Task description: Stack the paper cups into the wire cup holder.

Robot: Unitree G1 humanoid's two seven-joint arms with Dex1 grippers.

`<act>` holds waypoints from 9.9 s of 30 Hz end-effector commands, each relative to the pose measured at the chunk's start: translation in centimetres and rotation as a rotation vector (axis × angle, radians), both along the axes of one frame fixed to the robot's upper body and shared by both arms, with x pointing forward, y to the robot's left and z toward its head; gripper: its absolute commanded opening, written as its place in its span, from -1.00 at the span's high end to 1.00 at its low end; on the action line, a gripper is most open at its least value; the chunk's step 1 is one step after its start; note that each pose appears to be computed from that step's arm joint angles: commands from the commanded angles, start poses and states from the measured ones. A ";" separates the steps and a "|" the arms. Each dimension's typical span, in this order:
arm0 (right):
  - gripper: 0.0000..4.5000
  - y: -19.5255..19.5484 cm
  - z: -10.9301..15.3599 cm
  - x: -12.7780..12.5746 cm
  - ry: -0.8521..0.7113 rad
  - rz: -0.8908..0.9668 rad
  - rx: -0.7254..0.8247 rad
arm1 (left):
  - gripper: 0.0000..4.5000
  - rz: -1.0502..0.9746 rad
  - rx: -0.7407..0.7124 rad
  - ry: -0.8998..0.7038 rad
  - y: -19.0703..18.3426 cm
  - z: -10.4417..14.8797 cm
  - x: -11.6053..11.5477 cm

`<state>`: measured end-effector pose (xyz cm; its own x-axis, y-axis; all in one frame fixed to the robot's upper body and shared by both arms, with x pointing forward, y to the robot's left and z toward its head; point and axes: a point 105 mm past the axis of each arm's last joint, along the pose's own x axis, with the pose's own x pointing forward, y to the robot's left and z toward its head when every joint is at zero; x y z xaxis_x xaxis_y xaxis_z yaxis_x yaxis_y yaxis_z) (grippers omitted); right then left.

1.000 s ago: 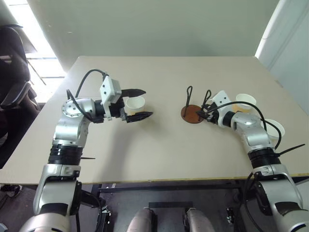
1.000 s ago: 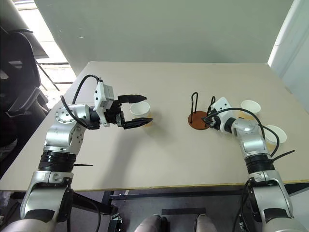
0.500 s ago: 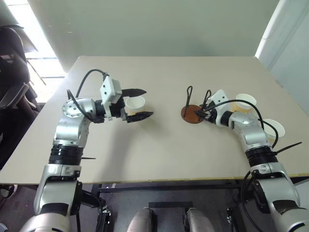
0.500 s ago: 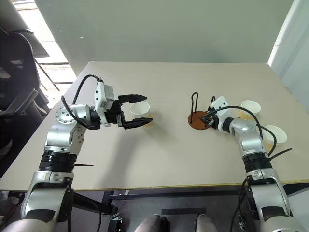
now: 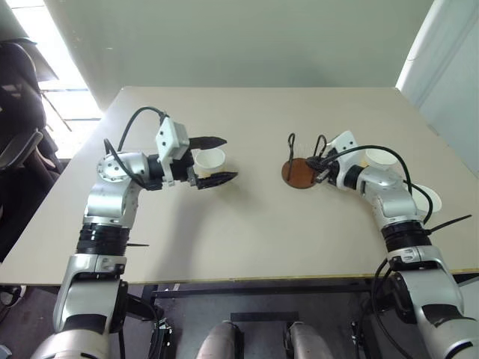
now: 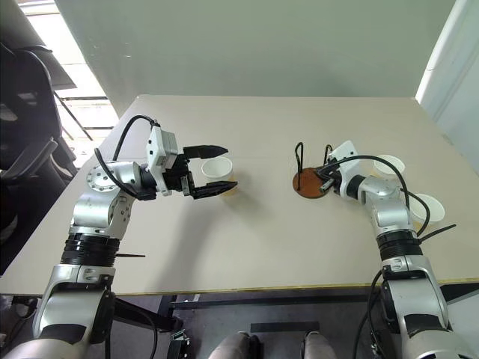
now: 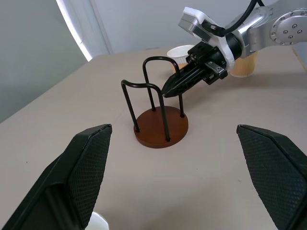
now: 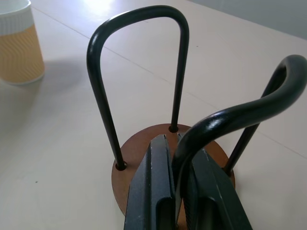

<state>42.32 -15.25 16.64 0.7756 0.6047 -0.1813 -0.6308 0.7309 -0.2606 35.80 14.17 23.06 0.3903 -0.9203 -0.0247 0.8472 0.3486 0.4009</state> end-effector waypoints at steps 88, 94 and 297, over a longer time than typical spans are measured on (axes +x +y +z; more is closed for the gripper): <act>-1.00 -0.2 0.3 -2.2 0.108 0.285 -0.234 | -1.00 -0.010 -0.029 -0.053 -0.6 1.8 0.3; -1.00 -1.8 0.9 -2.1 0.086 0.260 -0.284 | -1.00 -0.014 -0.043 -0.030 -0.6 1.9 0.3; -0.15 4.3 15.2 -6.1 -0.282 0.551 -0.677 | -1.00 -0.134 0.218 0.107 1.2 -1.6 1.1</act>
<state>36.87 -10.59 30.32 0.4647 0.7015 -0.5403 -0.7142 -0.0637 -0.6970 36.79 15.36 20.23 0.2293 -0.9343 -0.2730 0.9419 0.1422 0.3043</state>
